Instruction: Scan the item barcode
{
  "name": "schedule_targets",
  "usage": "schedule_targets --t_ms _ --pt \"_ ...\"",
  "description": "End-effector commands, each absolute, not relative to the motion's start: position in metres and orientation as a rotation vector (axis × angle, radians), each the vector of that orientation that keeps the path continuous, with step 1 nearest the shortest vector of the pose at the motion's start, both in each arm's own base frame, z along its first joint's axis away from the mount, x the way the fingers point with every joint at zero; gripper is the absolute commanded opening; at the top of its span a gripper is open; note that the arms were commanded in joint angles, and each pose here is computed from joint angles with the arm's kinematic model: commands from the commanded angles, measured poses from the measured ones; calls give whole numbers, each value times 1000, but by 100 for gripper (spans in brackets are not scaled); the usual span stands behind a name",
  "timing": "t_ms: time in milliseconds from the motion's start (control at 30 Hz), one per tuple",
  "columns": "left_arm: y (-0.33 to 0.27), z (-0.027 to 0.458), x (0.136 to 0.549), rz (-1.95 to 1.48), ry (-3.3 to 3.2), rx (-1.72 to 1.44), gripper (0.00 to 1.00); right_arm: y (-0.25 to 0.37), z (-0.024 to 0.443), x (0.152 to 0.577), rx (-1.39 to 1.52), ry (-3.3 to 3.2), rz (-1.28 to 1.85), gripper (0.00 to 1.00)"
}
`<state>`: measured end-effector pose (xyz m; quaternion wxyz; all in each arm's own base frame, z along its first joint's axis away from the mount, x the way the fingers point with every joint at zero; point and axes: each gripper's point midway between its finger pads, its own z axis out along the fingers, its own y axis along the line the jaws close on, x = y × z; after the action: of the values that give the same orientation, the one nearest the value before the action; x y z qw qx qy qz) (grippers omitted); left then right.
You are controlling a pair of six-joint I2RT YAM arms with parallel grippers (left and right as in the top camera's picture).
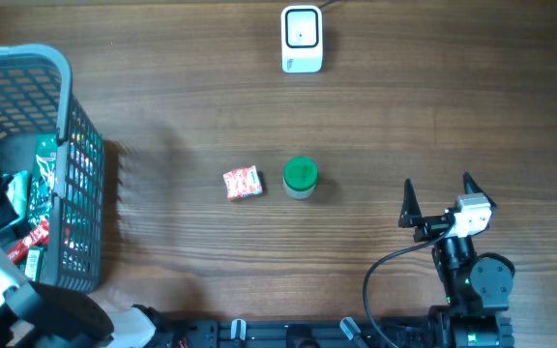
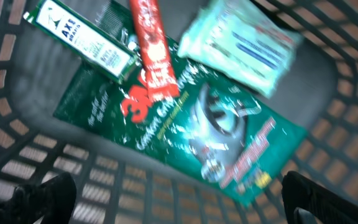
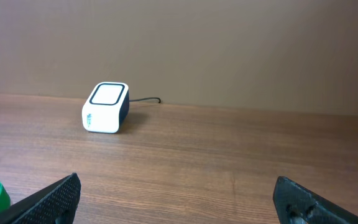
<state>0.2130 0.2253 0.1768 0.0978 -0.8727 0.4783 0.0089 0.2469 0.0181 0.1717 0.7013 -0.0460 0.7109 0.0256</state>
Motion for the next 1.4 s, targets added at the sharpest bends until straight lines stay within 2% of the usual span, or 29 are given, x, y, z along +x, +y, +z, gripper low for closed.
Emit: schedule_targets --t_ms 0,400,700,967,1067,1100,1200,1233,1367 --pt "232 146 188 234 1279 -2693 100 16 173 247 -86 1578 57 100" --pt "219 75 156 385 1239 -2769 99 16 173 247 -87 1578 56 100" --pt "241 69 114 501 1050 -2831 100 16 173 247 -87 1578 56 100" --pt "240 41 114 468 1060 -2899 100 16 173 247 -86 1578 57 99" --pt "230 23 110 483 1097 -2960 84 16 173 247 -87 1578 56 100" --pt "228 19 108 493 1105 -2970 82 16 173 247 -87 1579 56 100" --pt "222 14 104 511 1120 -2995 59 16 173 247 -86 1578 57 100" --pt "222 14 104 511 1120 -2995 54 16 173 247 -87 1578 57 99" --pt "224 17 106 501 1114 -2984 47 16 173 247 -87 1578 56 100"
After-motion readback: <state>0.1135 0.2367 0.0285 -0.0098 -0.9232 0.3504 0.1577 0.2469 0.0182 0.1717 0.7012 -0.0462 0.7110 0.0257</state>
